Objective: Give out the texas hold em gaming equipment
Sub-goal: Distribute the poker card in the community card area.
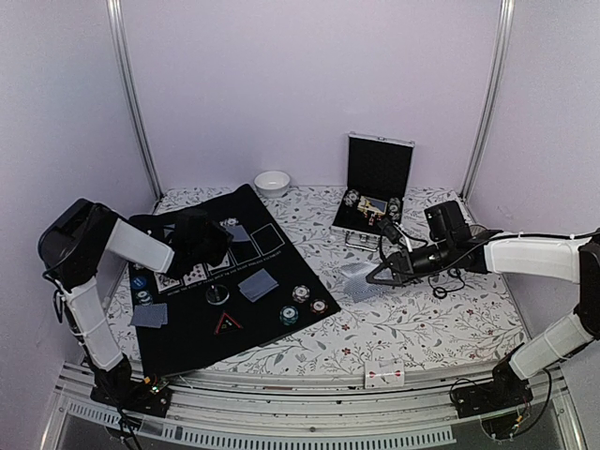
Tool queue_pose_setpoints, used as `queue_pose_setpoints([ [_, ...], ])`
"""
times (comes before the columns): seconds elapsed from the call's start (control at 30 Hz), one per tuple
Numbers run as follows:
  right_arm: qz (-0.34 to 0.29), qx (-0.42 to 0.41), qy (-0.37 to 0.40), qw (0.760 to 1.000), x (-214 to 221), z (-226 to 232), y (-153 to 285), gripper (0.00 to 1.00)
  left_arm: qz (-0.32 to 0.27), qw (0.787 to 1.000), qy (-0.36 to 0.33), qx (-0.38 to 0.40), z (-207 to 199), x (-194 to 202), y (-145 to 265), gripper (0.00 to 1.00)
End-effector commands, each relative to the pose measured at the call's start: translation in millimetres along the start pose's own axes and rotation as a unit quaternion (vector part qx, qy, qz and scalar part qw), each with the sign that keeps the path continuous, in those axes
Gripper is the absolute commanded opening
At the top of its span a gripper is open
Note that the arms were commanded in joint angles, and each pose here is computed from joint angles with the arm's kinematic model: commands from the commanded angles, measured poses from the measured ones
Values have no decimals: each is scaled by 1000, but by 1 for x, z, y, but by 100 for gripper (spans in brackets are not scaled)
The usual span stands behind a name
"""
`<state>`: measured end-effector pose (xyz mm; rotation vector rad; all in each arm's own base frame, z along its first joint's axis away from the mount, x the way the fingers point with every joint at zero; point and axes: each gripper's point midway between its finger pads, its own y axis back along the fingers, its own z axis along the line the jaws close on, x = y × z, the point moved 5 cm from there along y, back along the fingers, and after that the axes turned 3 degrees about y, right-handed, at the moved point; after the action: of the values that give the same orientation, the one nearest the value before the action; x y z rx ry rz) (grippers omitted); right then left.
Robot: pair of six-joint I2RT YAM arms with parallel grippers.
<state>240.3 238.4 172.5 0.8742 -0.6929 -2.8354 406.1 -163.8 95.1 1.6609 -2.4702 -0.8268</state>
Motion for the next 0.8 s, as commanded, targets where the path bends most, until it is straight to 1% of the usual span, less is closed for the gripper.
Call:
queue_pose_setpoints([
  [0.0, -17, 2, 23, 1000, -12, 12, 8, 2, -14, 999, 34, -19, 7, 2, -8, 0],
  [0.2, -21, 2, 27, 999, -15, 16, 10, 2, 16, 998, 50, -31, 13, 18, -23, 0],
  [0.33, -19, 4, 29, 999, -14, 18, 12, 2, 5, 998, 43, -47, 15, 20, -24, 0],
  [0.37, -20, 5, 29, 999, -14, 18, 12, 2, 4, 998, 42, -55, 16, 21, -24, 3],
  [0.47, -24, 6, 33, 999, -15, 20, 14, 2, 9, 997, 44, -67, 20, 23, -25, 18],
  [0.57, -24, 5, 35, 999, -16, 20, 14, 2, 17, 996, 45, -71, 21, 28, -25, 26],
  [0.7, -25, 3, 37, 999, -17, 22, 15, 2, 33, 996, 42, -68, 15, 33, -23, 41],
  [0.77, -26, 3, 38, 999, -17, 24, 16, 2, 28, 996, 30, -81, 12, 33, -18, 51],
])
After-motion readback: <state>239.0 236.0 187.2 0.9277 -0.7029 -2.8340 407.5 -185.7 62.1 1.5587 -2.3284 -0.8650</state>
